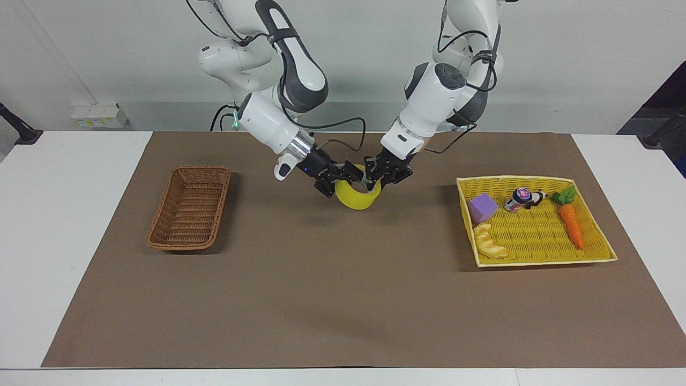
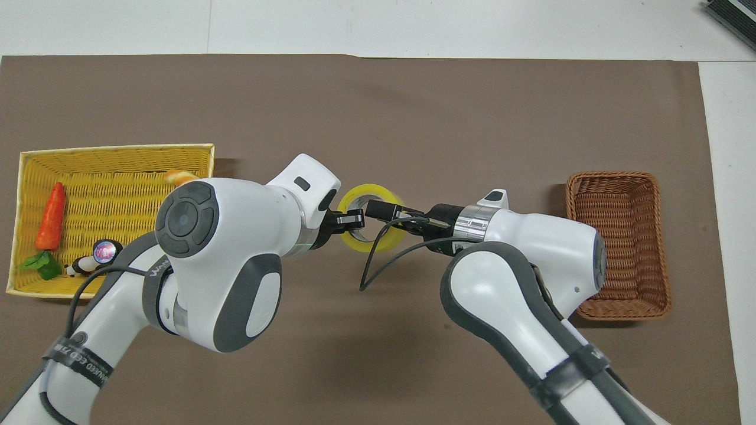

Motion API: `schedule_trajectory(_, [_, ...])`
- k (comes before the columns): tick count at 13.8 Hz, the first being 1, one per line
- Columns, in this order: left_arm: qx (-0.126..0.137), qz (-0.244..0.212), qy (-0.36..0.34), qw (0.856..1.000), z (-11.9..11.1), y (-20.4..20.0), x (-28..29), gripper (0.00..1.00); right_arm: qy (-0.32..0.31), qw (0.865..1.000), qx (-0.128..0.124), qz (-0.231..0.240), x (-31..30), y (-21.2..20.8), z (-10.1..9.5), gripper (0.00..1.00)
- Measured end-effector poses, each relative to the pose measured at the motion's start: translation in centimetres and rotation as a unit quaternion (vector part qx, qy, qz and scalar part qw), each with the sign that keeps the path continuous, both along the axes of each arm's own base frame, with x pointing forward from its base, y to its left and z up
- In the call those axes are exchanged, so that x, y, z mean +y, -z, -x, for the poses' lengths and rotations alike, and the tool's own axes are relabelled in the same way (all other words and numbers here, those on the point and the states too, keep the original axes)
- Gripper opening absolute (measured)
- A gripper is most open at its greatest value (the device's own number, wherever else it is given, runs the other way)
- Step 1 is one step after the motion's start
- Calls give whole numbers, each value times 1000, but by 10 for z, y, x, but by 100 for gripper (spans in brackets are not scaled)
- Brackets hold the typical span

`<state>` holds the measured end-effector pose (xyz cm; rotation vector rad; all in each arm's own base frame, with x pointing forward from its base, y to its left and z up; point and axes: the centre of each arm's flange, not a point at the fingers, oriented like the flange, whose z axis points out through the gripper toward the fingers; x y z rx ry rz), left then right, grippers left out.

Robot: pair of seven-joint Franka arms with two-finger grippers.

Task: Move tape to another basket
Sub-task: 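Grasp the tape ring with the right gripper beside the left gripper, then open the left gripper and withdraw it while the right gripper holds the tape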

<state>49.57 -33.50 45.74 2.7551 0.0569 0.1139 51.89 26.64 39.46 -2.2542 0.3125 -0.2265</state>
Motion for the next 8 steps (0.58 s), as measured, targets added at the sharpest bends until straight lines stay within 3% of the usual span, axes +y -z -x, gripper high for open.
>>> schedule_trajectory(5, [-9,4,-9,1000,-8,-9,7,99,5,1000,-2,0,-4,-1,-2,0])
schedule_trajectory(8, [-27,14,-24,999,-24,-29,23,100,4,1000,-1,0,-3,-1,-2,0])
